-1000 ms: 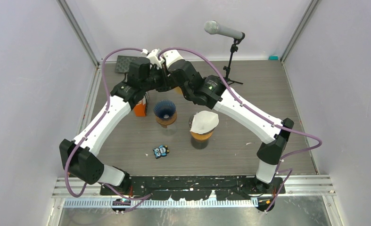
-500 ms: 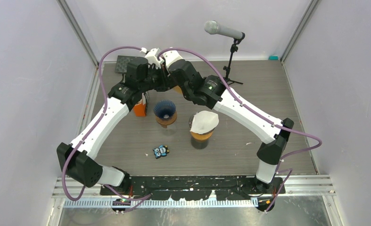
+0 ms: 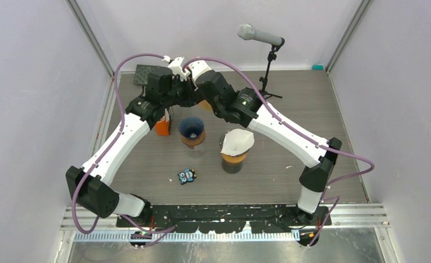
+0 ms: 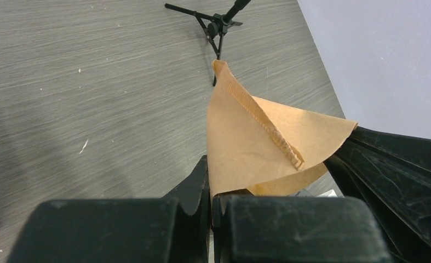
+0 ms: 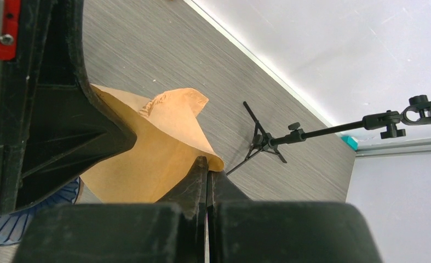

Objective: Place the coffee filter in the dripper
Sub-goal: Place the coffee filter in the coffee dripper.

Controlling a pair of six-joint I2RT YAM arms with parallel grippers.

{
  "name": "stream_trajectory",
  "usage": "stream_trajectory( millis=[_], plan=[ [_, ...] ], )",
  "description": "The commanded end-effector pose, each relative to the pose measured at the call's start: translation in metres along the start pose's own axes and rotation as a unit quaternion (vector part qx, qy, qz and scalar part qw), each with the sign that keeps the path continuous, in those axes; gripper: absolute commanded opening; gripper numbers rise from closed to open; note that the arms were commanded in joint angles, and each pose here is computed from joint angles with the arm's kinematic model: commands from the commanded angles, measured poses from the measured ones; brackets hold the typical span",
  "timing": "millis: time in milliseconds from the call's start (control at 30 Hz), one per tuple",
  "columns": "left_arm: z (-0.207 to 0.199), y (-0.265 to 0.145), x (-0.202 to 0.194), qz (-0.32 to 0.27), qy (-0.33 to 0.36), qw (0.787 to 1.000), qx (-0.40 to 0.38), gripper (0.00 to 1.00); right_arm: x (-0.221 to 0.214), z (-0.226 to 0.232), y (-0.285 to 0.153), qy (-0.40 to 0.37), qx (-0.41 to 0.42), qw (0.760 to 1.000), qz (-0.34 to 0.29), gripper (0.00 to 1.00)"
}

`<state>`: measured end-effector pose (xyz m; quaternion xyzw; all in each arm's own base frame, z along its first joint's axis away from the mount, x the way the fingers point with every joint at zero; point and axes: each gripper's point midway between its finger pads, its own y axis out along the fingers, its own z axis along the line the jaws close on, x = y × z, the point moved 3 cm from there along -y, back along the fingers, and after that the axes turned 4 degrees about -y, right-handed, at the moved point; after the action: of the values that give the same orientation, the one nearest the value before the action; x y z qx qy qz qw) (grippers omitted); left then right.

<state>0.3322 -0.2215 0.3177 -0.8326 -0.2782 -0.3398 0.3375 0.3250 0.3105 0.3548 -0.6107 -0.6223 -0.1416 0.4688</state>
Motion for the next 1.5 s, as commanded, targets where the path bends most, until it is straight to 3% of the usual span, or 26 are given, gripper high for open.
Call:
stream_trajectory(
  millis=[0, 433, 800, 1033, 1467],
  plan=[
    [-0.012, -0.014, 0.020, -0.038, 0.023, 0.999, -0.011, 0.00, 0.010, -0.015, -0.018, 0.014, 0.000, 1.000, -0.028, 0.01],
    [-0.013, -0.017, 0.023, -0.042, 0.036, 0.998, -0.012, 0.00, 0.008, -0.023, -0.022, 0.013, -0.001, 0.999, -0.031, 0.02],
    [-0.016, -0.016, 0.013, -0.010, 0.063, 0.997, -0.034, 0.00, 0.010, -0.017, -0.028, 0.026, 0.053, 0.997, -0.040, 0.23],
    [-0.021, -0.016, 0.014, -0.021, 0.032, 0.998, -0.047, 0.00, 0.004, -0.004, -0.018, 0.039, 0.077, 0.996, -0.027, 0.33],
    [-0.014, -0.017, 0.021, -0.054, -0.043, 0.997, -0.029, 0.00, -0.004, 0.004, -0.010, 0.072, 0.099, 0.992, -0.013, 0.35]
  ],
)
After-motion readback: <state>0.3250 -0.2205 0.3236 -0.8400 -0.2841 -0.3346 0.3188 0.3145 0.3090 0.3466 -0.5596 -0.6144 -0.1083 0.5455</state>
